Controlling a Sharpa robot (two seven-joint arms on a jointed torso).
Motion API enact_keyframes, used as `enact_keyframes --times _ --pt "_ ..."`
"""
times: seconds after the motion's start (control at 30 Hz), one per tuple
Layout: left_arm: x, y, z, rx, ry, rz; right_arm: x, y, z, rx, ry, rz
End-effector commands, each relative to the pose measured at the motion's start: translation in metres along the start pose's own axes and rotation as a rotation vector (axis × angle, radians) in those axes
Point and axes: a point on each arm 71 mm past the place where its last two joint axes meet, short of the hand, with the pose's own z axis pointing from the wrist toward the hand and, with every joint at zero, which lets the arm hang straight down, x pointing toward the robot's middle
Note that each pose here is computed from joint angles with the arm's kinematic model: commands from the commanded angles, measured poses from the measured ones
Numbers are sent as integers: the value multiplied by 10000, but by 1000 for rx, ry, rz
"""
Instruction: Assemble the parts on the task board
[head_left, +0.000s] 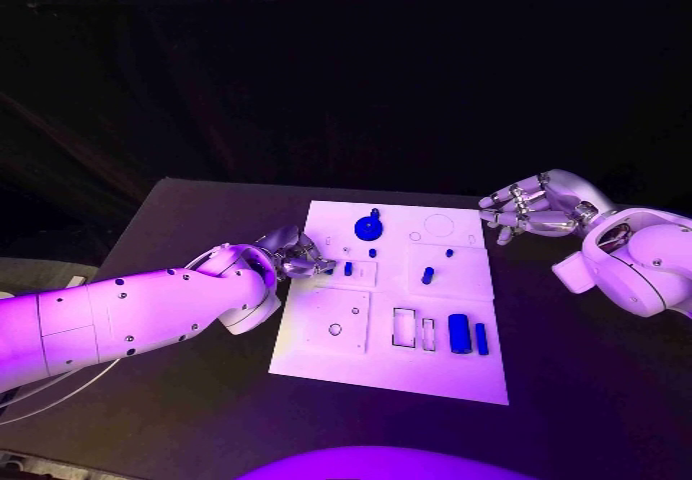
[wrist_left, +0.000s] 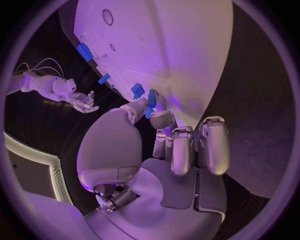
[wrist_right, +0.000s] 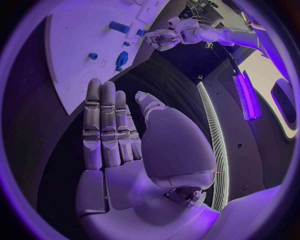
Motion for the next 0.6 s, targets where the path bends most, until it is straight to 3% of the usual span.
enact_keyframes --times 0.03,0.6 --pt "36 -13 -3 8 27 4 -1 7 -1 -8 -3 -5" --pt "31 -1 2 -5 20 1 -2 7 -1 -9 -4 -5"
